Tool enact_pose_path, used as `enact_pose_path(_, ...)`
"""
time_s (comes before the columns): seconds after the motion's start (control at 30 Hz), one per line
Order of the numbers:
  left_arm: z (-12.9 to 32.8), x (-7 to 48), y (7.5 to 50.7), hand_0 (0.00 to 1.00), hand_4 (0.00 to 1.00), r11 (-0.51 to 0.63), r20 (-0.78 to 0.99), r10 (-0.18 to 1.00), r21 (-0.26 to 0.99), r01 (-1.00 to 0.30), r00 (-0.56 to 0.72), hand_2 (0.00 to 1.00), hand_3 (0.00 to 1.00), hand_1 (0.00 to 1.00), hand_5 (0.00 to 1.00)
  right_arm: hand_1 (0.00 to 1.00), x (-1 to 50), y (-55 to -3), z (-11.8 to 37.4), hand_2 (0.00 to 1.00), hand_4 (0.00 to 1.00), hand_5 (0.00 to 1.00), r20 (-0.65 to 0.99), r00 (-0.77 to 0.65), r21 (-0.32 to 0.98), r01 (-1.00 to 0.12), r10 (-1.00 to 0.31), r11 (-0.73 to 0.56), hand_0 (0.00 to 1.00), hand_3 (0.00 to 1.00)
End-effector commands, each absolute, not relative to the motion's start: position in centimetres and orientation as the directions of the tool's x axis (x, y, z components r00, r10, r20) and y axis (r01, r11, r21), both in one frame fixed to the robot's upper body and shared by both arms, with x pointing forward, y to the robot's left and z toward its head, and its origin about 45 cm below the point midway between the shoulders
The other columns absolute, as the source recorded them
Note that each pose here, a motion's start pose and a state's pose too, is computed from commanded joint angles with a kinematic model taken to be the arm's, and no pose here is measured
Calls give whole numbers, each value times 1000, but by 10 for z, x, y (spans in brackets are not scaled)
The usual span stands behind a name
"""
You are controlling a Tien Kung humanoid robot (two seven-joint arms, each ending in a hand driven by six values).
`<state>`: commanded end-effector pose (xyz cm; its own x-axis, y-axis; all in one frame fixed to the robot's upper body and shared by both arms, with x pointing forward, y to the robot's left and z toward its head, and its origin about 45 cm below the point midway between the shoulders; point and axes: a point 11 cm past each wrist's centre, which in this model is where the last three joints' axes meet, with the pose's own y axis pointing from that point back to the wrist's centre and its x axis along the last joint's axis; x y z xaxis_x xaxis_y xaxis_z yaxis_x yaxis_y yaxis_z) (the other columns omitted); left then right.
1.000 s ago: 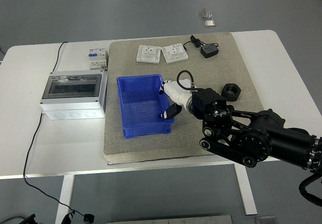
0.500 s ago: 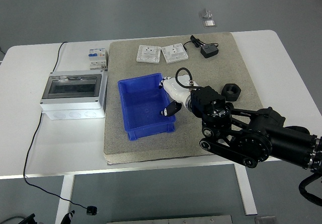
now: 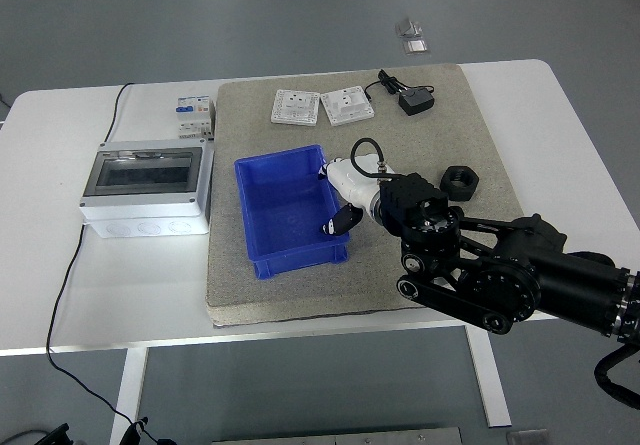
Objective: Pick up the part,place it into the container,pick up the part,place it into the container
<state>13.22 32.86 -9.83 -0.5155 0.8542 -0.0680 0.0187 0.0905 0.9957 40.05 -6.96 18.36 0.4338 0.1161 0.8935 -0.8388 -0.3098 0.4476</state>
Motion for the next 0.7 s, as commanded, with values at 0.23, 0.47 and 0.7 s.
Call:
enact_pose_path(0.23, -98, 132, 329, 689, 981, 90, -67, 855, 996, 19, -515, 768, 858, 762, 998, 756, 401, -71, 185, 852, 890, 419, 896, 428, 443, -845, 117, -300, 783, 844)
enact_pose_path(0.47, -98, 132, 329, 690, 983, 89, -67, 855, 996, 18, -514, 768, 857, 761, 998, 724, 400, -69, 185, 802, 894, 421, 901, 420, 431, -848, 105, -307, 765, 831)
enact_pose_path(0.7, -98, 133, 330, 690, 984, 85, -66, 857, 996, 14, -512, 767, 856, 760, 998, 662, 397, -66, 183, 709, 897, 421, 900, 428, 430, -839, 83, -334, 719, 683)
